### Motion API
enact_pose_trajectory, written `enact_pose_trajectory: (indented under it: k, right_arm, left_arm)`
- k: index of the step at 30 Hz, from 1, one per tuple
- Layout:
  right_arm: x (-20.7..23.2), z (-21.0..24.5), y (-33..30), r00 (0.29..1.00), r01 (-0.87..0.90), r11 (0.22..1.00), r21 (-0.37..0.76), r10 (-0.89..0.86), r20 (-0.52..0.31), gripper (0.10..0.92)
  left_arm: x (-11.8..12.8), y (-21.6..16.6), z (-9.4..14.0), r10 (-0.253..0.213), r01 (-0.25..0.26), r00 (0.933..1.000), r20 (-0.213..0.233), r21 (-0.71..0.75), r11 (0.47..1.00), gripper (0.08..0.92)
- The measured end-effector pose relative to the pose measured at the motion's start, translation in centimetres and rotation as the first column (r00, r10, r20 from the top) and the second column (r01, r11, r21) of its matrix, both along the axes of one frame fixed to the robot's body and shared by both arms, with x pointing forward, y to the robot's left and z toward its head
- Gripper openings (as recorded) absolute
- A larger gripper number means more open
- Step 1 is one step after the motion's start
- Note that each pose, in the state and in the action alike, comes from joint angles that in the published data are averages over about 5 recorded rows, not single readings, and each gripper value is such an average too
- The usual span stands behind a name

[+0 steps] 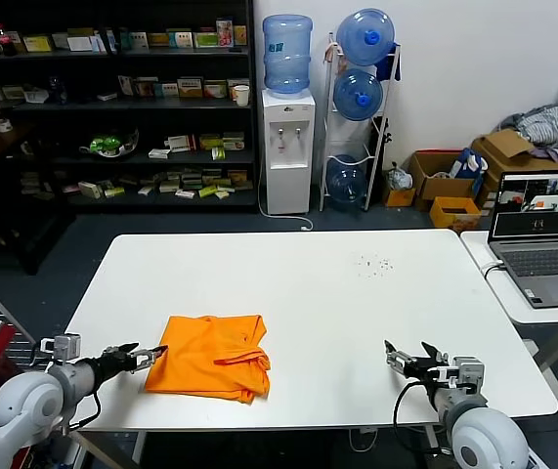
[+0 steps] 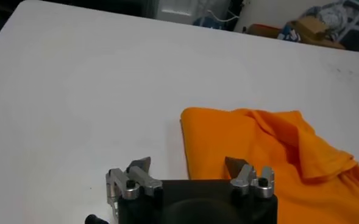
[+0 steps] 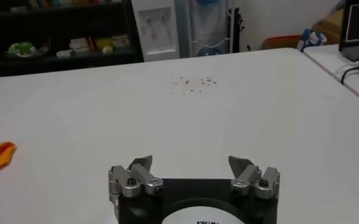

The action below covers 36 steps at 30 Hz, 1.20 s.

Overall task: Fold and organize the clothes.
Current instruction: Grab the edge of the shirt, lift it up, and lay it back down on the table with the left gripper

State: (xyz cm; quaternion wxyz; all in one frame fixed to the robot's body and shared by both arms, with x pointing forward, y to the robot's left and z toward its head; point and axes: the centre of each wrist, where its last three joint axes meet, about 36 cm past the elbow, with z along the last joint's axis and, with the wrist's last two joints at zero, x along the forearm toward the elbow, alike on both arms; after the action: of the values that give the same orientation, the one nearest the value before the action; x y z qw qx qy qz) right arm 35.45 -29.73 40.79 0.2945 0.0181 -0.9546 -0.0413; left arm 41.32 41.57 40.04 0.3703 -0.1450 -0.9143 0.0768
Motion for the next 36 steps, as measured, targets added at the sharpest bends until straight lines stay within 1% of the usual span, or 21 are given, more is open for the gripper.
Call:
enact_pose_trajectory:
  k: [5,8,17,29,32,36]
  right_arm:
    - [-0.1,0.0,-0.1,1.000,0.004,1.000,-0.001,-0.004,-0.002,0.823]
    - [-0.1,0.0,-0.2,1.000,0.006,1.000,-0.001,-0.006,-0.003,0.823]
    - [0.0,-0.1,-0.2,1.000,0.007,1.000,-0.001,-0.007,-0.002,0.823]
    - [-0.1,-0.1,-0.2,1.000,0.007,1.000,0.001,-0.007,-0.004,0.823]
    - [-0.1,-0.1,-0.1,1.000,0.007,1.000,0.001,-0.007,-0.003,0.823]
    - [0.0,-0.2,-0.1,1.000,0.006,1.000,0.000,-0.006,-0.004,0.823]
  left_arm:
    - [0.8,-0.6,-0.3,-0.014,0.014,0.9999,0.000,-0.002,1.000,0.822]
    - [1.2,-1.0,-0.3,-0.024,0.024,0.9997,-0.001,0.001,1.000,0.785]
    - [1.4,-1.6,-0.4,-0.045,0.045,0.9990,-0.002,0.005,0.999,0.499]
    - [1.2,-2.2,-0.2,-0.058,0.058,0.9983,-0.009,-0.013,0.998,0.154]
    - [1.0,-2.3,-0.1,-0.057,0.057,0.9983,-0.012,-0.020,0.998,0.097]
    - [0.8,-2.5,0.3,-0.055,0.054,0.9984,-0.016,-0.029,0.998,0.090]
